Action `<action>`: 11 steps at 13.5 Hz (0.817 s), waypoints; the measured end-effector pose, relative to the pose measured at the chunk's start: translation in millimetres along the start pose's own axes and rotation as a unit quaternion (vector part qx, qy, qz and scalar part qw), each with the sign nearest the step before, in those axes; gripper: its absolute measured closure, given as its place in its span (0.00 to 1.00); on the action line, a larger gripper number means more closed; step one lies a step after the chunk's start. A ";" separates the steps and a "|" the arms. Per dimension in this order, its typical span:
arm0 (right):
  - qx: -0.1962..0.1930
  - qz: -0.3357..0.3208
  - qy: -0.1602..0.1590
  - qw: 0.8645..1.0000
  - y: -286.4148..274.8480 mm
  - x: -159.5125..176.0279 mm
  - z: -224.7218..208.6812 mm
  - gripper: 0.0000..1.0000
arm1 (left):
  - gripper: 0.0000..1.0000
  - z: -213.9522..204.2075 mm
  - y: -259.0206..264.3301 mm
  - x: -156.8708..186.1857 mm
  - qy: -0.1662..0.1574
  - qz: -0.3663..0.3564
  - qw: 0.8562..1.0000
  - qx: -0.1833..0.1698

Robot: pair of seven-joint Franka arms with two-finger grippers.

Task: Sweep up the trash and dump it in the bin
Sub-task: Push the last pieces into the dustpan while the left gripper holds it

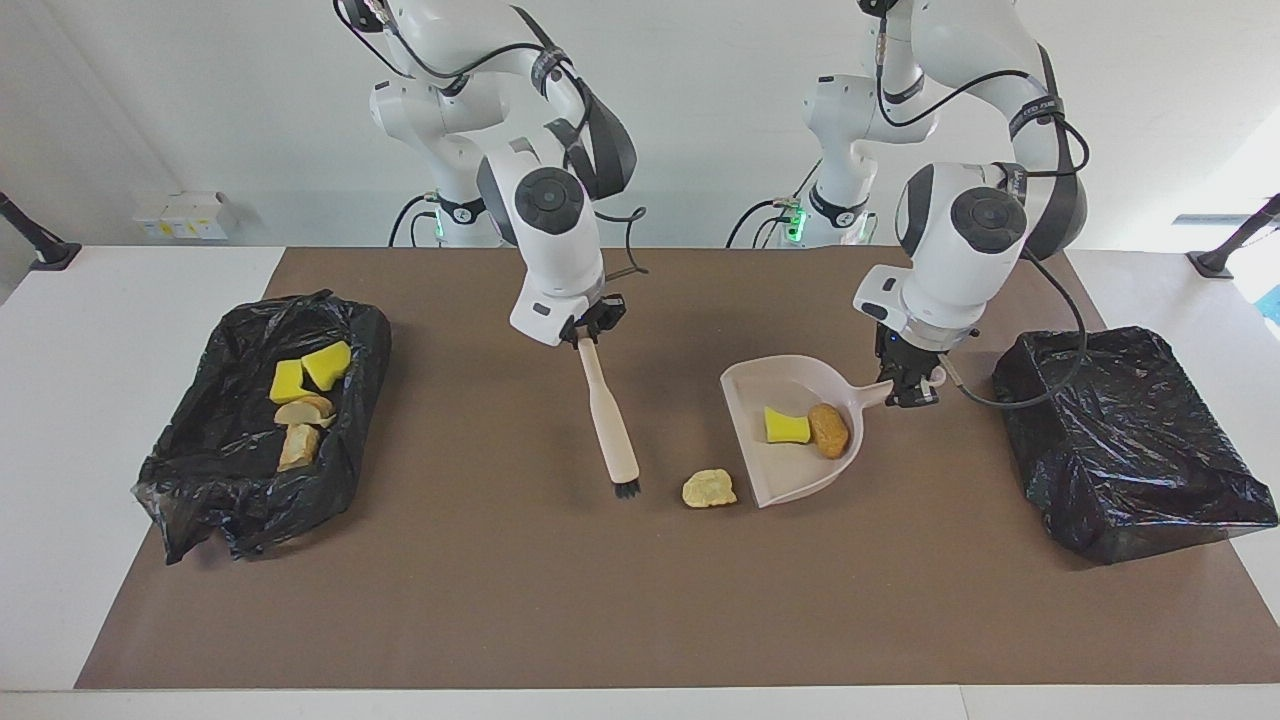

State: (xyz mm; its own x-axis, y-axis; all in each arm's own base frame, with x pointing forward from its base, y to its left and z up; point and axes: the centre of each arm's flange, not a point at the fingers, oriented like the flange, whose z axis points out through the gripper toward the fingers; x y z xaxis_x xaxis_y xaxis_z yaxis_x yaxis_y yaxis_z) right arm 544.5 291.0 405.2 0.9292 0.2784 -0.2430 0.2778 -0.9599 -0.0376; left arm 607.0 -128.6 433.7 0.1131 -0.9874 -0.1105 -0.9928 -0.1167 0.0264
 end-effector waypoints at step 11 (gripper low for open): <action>-0.035 0.037 -0.019 0.999 -16.3 38.6 17.6 0.73 | 0.69 64.7 -27.6 70.1 -0.012 0.044 0.999 -0.018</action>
State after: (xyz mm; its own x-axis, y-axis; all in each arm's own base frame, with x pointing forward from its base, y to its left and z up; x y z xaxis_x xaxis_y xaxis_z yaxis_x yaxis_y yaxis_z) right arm 571.6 316.7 379.4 0.9387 0.2034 -0.2785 0.2254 -0.9730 0.0489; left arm 639.7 -187.7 360.9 0.0232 -0.9913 -0.1296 -0.9968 -0.0328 0.0727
